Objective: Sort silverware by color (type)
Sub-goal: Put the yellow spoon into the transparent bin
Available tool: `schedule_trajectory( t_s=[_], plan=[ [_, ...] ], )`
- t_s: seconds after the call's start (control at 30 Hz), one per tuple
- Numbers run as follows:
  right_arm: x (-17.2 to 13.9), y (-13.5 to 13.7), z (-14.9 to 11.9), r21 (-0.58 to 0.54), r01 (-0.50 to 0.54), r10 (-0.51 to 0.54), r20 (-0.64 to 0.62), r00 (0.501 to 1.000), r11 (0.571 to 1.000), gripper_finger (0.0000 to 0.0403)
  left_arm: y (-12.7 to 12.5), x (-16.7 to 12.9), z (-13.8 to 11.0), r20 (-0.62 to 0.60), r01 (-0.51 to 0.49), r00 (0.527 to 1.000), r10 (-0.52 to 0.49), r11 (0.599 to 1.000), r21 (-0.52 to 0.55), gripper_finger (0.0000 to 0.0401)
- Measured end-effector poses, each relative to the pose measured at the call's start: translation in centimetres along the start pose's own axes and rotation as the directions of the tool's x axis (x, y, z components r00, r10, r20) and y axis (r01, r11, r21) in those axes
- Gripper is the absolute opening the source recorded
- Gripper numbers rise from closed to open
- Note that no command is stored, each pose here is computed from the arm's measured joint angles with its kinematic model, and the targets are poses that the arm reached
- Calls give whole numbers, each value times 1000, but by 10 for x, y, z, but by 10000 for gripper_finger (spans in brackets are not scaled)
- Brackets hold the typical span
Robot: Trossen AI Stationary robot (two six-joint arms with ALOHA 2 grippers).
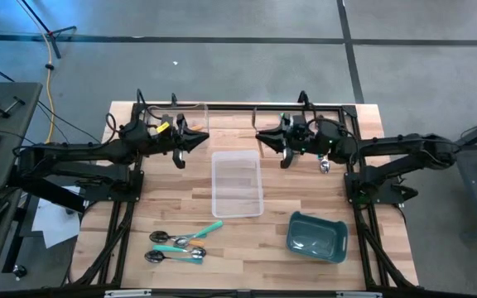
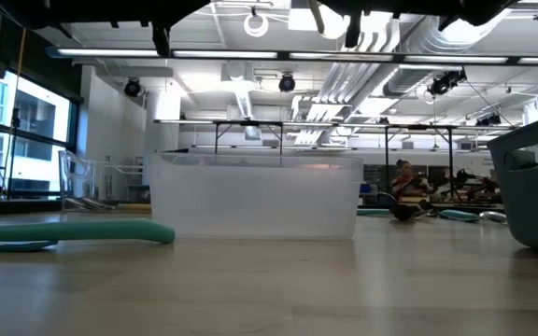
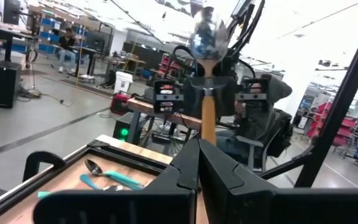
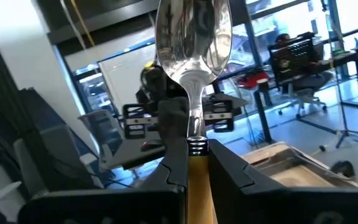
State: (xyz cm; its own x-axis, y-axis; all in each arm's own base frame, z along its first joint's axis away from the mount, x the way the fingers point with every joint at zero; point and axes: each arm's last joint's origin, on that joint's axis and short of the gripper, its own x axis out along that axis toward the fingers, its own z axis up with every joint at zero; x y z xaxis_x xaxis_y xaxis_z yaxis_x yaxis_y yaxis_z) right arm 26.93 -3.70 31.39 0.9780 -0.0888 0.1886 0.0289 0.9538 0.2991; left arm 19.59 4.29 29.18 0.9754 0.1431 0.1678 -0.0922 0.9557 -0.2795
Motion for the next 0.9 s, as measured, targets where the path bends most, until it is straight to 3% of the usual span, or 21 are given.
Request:
schedule_trajectory(
  t_s=[0.53, 0.67, 0.9],
  plan=[
    [7, 1, -10, 16, -11, 11, -15, 1000, 1000, 21, 1, 2, -3, -13, -13, 1000, 13, 1000, 10, 8],
    [7, 1, -10, 16, -11, 12, -15, 1000, 1000, 21, 2, 5, -4, 4, -25, 1000, 25, 999, -45, 44],
    [7, 0, -9, 15, -10, 11, -11, 1000, 1000, 21, -4, 18, -2, 53, -25, 998, 29, 997, -70, 143]
  ],
)
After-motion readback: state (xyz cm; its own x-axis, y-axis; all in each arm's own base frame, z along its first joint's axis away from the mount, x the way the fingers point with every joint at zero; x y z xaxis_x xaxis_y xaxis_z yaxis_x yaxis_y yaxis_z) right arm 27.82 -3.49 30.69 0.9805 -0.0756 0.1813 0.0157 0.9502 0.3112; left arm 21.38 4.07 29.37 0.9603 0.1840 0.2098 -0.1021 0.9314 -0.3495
